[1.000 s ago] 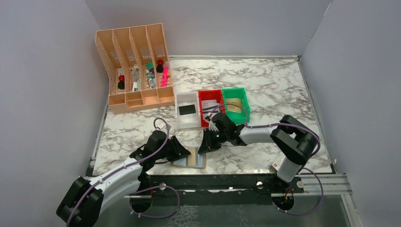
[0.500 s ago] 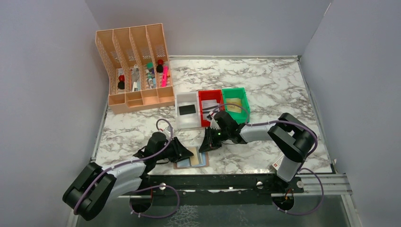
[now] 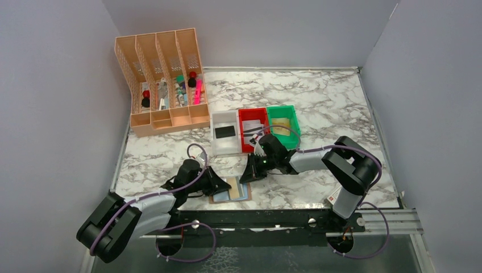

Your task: Take the credit cards out of the card holder

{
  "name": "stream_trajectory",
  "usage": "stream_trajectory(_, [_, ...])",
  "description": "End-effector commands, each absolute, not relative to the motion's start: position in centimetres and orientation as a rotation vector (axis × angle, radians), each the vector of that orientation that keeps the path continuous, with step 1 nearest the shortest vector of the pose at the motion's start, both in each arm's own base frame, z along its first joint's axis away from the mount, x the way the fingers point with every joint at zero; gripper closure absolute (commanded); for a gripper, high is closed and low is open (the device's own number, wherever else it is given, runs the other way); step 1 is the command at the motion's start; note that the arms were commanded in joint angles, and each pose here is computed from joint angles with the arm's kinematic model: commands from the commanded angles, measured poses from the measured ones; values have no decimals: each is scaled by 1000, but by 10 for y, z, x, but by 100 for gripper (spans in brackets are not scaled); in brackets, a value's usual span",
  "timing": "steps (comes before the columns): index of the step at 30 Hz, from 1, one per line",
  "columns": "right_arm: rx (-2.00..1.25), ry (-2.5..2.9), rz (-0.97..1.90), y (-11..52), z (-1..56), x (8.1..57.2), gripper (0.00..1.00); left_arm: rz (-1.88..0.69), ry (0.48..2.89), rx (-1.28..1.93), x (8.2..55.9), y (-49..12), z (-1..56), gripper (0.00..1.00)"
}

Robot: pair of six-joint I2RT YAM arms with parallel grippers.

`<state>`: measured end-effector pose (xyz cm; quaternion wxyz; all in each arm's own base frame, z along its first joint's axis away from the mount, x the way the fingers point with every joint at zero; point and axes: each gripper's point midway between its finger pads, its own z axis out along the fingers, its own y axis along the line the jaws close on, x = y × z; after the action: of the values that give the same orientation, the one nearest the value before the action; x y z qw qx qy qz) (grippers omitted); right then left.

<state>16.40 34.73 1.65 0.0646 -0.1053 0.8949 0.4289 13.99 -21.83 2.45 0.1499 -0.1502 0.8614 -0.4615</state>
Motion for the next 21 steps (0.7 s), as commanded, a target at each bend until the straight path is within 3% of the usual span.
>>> stream_trajectory(1, [-300, 2947, 996, 302, -48, 128, 88, -1429, 2245, -457, 171, -233, 69, 91])
stream_trajectory(7, [-299, 2944, 1011, 303, -47, 127, 88, -1460, 2138, -477, 175, -227, 86, 95])
stream_trajectory(14, [-306, 2931, 1053, 308, -43, 128, 87, -1464, 2199, -438, 170, -233, 78, 80])
stream_trajectory(21, [-304, 2932, 1068, 309, -42, 127, 87, -1529, 2229, -287, 170, -251, 86, 75])
